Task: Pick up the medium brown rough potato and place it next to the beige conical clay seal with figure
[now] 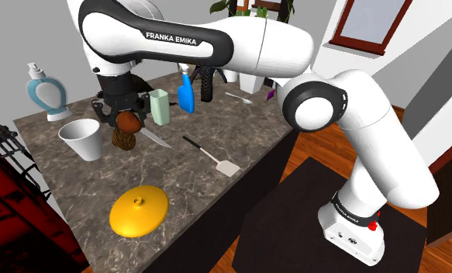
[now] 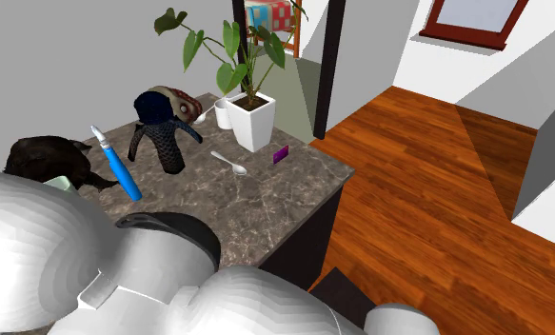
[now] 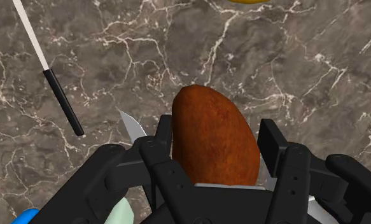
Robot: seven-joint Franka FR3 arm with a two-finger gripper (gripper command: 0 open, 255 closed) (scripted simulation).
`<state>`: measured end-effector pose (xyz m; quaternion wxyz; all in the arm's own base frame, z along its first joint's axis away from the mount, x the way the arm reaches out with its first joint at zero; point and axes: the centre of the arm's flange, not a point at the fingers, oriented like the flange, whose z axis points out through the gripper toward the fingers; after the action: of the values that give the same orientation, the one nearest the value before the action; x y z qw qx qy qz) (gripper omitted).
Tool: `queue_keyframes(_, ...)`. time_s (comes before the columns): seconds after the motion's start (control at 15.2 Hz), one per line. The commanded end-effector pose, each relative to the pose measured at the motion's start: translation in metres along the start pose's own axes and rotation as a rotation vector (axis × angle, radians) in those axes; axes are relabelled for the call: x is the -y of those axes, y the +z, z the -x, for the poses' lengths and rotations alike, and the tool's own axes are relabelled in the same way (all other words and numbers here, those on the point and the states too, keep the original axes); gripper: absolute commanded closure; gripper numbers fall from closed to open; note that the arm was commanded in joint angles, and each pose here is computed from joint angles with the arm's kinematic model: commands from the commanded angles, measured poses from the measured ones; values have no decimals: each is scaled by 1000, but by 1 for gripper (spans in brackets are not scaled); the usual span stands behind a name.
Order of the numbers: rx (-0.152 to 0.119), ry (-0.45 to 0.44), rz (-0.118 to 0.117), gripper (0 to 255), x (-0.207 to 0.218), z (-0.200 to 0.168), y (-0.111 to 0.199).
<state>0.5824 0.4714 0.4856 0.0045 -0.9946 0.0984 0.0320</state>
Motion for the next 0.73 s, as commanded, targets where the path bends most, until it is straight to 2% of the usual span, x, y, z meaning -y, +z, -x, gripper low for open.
queue_keyframes(0.0,5,3,5,255,10,6,8)
queue_keyframes(0.66,5,3,5,255,10,3,61)
